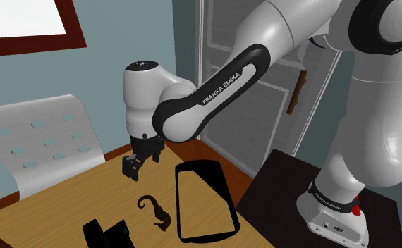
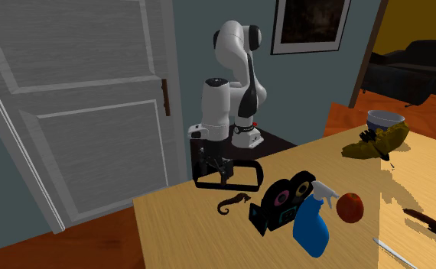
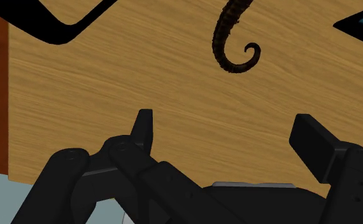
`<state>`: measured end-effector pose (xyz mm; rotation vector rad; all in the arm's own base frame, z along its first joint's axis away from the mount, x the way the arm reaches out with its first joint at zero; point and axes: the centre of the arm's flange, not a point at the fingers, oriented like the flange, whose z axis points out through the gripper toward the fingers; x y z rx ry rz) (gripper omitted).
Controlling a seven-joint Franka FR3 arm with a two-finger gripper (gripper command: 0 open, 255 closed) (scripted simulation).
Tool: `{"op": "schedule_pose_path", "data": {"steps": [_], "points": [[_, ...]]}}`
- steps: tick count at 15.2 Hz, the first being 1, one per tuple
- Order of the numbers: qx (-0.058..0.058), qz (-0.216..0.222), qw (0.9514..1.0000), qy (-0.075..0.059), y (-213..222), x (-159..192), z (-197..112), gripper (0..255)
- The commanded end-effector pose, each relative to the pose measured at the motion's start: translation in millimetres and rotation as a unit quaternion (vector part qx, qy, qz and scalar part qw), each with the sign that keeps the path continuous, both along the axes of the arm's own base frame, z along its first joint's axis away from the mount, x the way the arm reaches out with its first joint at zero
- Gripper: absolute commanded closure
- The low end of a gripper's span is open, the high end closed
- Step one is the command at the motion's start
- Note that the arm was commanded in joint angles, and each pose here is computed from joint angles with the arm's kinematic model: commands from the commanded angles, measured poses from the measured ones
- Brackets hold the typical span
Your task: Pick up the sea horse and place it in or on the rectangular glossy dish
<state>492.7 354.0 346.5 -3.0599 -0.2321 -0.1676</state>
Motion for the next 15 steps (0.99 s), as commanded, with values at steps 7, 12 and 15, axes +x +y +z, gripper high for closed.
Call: {"op": "schedule_pose_path", "data": {"steps": [7,12,15], "points": [[0.000,0.000,1.0000,0.000,0.0,0.0,0.0,255],[0.000,0.000,1.0000,0.000,0.0,0.0,0.0,0],[0.004,-0.007,1.0000,0.006,9.4,-28.0,-23.9,0]]}}
